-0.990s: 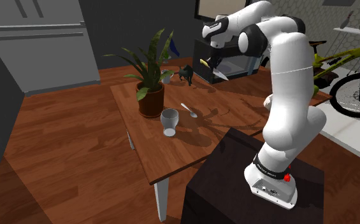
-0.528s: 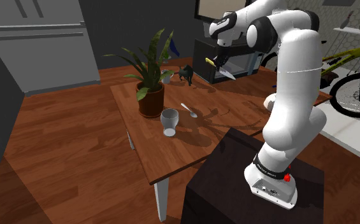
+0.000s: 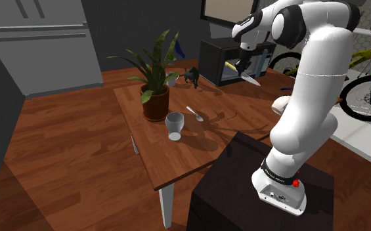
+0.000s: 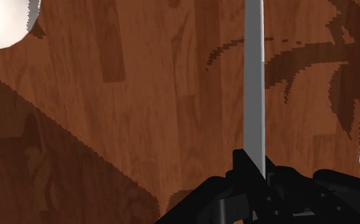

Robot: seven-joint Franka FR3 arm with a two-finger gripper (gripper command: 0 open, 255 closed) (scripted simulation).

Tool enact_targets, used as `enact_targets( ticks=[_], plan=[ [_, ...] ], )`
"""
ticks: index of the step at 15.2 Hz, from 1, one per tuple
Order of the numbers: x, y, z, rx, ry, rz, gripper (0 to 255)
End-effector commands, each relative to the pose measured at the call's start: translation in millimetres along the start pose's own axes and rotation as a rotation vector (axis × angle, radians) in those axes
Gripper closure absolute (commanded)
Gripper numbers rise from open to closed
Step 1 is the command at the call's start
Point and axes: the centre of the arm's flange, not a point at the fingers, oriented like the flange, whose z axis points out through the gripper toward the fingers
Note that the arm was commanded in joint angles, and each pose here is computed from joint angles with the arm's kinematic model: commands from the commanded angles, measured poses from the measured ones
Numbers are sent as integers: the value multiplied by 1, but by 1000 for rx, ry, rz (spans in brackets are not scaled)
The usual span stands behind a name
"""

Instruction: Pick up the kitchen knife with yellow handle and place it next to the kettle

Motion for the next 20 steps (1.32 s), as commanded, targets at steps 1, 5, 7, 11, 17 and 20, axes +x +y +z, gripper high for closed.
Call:
enact_targets(
  ticks=[1, 5, 7, 11, 17, 20],
  plan=[
    [-23, 16, 0, 0, 0, -1, 255],
    [-66, 47, -1, 0, 0, -1, 255],
    [-88, 62, -1, 0, 0, -1, 255],
    [-131, 92, -2, 0, 0, -1, 255],
    [-141, 99, 24, 0, 0, -1, 255],
    [-141, 98, 40, 0, 0, -1, 255]
  ],
)
